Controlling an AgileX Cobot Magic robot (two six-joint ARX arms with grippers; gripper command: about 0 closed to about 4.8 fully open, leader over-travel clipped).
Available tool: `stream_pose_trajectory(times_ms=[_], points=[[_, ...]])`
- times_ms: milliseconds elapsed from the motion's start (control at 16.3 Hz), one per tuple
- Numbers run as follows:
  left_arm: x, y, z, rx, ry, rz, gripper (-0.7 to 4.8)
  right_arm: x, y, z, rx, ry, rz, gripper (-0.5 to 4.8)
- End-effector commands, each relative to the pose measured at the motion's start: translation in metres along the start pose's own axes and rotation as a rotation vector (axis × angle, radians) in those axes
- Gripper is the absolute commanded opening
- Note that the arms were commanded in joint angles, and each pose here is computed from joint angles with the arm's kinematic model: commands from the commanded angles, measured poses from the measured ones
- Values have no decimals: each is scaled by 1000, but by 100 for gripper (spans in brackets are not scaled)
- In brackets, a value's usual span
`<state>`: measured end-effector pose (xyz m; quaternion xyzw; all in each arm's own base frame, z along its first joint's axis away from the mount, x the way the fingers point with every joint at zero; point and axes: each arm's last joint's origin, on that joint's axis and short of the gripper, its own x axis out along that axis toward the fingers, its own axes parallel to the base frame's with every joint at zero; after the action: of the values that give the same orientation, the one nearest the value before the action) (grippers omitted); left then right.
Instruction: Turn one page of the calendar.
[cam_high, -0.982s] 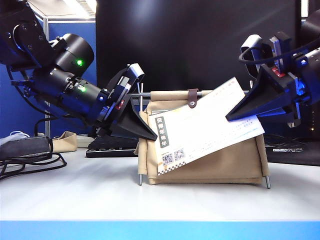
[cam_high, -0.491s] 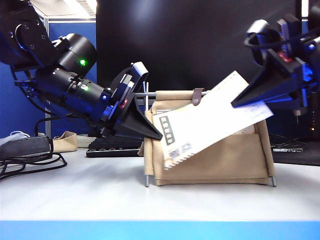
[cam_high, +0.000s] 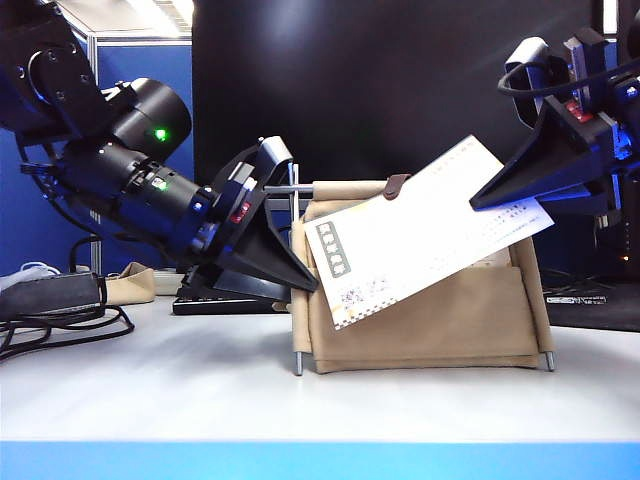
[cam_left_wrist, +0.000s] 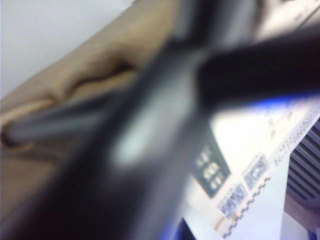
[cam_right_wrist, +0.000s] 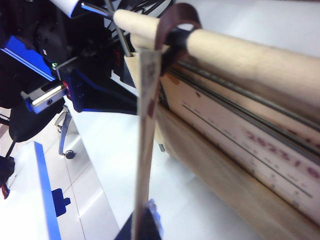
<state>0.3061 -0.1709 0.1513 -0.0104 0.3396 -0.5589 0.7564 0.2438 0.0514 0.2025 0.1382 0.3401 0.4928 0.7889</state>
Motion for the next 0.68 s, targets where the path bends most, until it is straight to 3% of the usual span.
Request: stream_pose_trajectory(times_ms=[61,123,184,675], points=[[0,-1,-1,2,10,15,46,-1,1,3,-27,-18,8,-1],[0,-1,-1,3,9,15,41,-1,1,3,-26,-18,8,-1],[0,-1,-1,4,7,11,-5,-1,1,4,-21,-20,20,-1],[0,-1,-1,3,9,11,-6,-7,7,26,6,-148,138,-1]])
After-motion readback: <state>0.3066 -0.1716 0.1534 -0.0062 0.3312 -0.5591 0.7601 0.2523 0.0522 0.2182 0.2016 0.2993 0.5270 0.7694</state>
